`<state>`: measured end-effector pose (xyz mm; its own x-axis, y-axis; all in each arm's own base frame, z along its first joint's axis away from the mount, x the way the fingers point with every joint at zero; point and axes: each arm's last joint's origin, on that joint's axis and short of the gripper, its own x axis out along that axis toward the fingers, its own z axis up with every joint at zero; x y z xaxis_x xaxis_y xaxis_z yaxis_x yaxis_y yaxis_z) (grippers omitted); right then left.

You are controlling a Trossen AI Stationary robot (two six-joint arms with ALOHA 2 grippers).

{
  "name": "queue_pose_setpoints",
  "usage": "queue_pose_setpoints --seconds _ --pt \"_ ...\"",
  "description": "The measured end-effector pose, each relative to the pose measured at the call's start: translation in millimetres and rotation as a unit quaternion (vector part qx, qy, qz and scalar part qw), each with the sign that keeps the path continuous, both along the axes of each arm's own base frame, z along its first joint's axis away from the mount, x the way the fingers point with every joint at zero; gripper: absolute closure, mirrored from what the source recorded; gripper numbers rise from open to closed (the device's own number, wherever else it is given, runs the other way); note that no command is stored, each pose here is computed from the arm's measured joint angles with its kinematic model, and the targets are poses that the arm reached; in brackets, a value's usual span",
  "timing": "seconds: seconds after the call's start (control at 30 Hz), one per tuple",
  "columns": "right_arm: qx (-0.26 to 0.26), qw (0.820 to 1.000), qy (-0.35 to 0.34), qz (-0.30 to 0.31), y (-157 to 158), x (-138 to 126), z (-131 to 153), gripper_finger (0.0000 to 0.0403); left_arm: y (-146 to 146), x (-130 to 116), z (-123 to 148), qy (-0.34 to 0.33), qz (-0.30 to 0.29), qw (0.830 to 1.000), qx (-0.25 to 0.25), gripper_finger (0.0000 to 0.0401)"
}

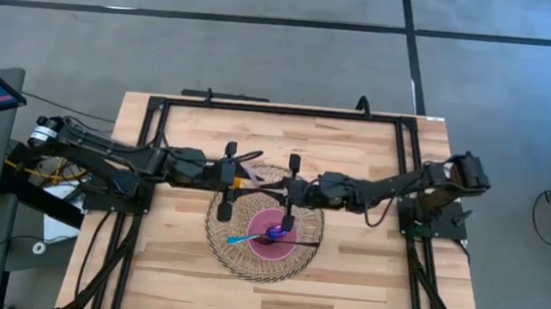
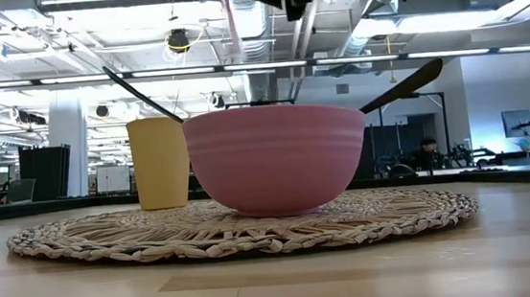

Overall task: Pick & Place Utensil
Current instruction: Put the pink straw into the yellow cup on the brown mat

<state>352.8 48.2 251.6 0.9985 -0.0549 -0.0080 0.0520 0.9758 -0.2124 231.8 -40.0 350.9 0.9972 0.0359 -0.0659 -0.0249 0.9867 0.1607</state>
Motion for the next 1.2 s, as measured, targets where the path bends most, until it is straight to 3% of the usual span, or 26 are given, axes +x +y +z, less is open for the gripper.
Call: queue_pose_setpoints --seconds 0.2,0.47,0.7,0.87,1.0,1.2 --pt "-0.003 1.0 -0.002 -0.002 -1 5 3 0.0396 -1 0 0 0.0 -0.002 1.0 0.0 0.0302" --pt "-0.008 1.0 0.018 -0.006 -3 5 0 0.036 -1 0 -1 0.003 -0.001 1.0 0.0 0.0392" --pt "-0.019 0.999 0.042 -0.005 -2 4 -4 0.0318 -1 0 -1 0.004 -0.001 1.0 -0.001 0.0394" --pt "-0.017 0.998 0.057 -0.001 0 3 -7 0.029 0 -1 -9 0.046 0.004 0.999 -0.019 0.0394" --pt "0.001 0.996 0.086 -0.013 -2 3 -13 0.0268 0 -4 -17 0.088 0.012 0.995 -0.04 0.0396" --pt "0.044 0.991 0.123 -0.041 -4 1 -21 0.0235 4 -14 -14 0.093 0.047 0.993 -0.047 0.0395"
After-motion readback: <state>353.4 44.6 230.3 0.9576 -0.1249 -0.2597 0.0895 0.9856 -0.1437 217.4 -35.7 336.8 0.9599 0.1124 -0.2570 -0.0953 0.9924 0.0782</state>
